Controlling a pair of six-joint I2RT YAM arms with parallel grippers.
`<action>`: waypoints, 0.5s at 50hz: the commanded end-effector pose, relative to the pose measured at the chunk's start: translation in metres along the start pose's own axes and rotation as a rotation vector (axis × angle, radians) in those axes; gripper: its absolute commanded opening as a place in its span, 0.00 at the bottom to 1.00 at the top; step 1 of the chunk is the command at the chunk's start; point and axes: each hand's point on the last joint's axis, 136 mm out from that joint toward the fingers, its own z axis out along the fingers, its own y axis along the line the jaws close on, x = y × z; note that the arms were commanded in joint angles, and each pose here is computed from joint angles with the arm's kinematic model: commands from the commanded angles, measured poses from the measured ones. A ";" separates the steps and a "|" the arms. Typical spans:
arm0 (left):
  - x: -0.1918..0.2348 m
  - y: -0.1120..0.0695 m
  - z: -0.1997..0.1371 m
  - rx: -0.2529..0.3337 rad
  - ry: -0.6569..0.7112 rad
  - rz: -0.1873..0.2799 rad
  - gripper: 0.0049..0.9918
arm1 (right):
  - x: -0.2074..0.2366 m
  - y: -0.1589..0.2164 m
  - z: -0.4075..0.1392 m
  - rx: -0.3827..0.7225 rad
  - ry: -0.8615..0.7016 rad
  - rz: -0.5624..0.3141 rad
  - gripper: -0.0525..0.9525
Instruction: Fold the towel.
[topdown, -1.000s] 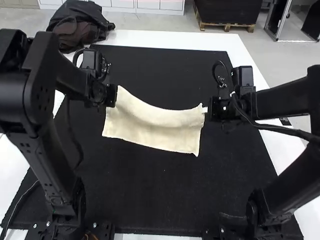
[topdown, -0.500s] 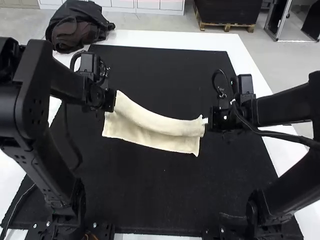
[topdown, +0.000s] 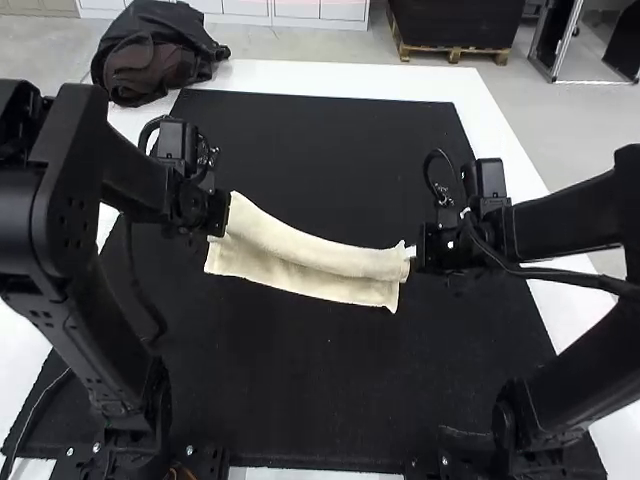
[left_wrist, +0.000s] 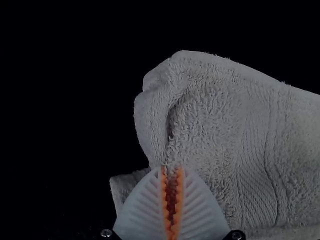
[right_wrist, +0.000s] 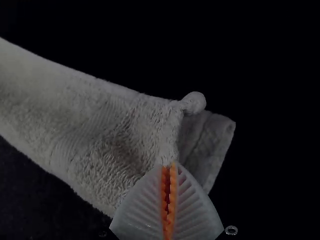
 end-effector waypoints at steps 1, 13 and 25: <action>0.003 0.001 -0.003 -0.003 -0.014 0.021 0.02 | 0.001 0.000 0.000 -0.004 -0.002 0.000 0.03; 0.028 0.005 -0.002 -0.035 0.026 0.042 0.10 | 0.000 -0.007 0.000 0.038 -0.013 -0.002 0.31; 0.033 0.011 -0.001 -0.078 0.013 0.050 0.86 | 0.000 -0.013 0.000 0.068 -0.015 0.001 0.69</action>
